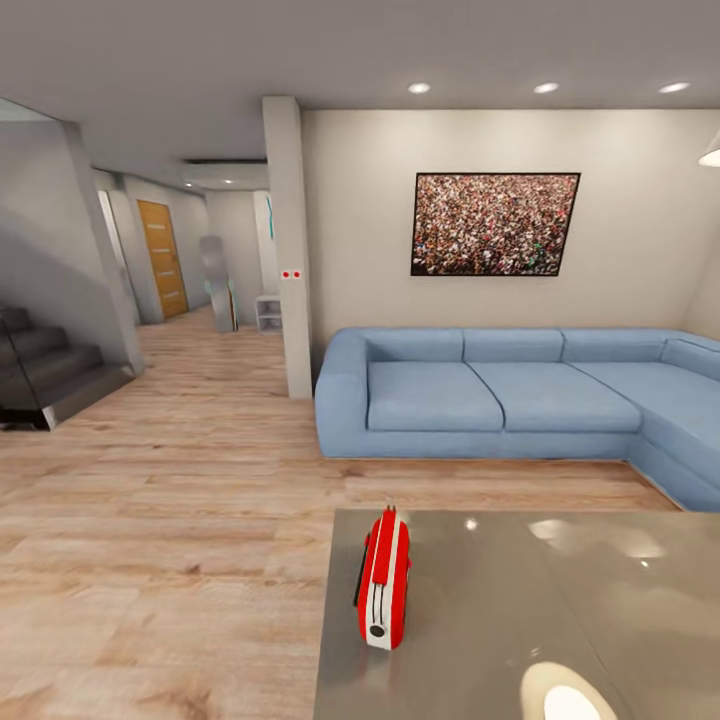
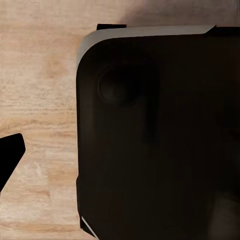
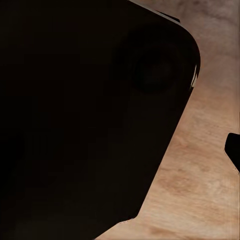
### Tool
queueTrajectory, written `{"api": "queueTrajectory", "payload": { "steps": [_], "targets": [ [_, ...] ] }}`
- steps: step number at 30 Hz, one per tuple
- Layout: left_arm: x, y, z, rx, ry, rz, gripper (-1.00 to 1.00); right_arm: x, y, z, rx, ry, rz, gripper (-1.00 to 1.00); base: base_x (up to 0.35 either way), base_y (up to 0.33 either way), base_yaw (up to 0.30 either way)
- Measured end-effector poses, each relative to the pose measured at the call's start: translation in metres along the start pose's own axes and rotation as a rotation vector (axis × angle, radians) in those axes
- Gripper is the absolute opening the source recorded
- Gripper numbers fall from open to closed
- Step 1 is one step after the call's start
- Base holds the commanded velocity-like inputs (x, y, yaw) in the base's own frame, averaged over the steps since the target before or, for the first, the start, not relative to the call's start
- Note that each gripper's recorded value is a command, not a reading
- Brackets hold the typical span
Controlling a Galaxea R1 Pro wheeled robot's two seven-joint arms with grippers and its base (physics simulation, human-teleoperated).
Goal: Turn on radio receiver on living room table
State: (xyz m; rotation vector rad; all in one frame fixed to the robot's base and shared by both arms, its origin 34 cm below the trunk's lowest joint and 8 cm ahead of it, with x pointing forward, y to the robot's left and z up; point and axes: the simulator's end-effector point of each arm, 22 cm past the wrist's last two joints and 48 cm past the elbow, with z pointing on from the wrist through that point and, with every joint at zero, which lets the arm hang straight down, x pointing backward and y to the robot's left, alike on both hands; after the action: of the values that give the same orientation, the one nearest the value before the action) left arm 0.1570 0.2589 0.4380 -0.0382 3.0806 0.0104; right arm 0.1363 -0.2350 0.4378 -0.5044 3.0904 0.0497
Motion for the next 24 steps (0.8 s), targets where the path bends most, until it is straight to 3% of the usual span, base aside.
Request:
{"api": "queueTrajectory", "payload": {
  "steps": [6,24],
  "targets": [
    [-0.0001,0.0005,0.0000,-0.001,-0.001,0.001,1.00,0.0000,0.0000,0.0000,0.000,0.000,0.000,1.00,0.180,0.000,0.000],
    [-0.0006,-0.0012,-0.0016,0.001,-0.002,-0.001,1.00,0.0006,-0.0021,-0.0017,0.003,0.001,-0.001,1.00,0.008,0.000,0.000]
  ]
}}
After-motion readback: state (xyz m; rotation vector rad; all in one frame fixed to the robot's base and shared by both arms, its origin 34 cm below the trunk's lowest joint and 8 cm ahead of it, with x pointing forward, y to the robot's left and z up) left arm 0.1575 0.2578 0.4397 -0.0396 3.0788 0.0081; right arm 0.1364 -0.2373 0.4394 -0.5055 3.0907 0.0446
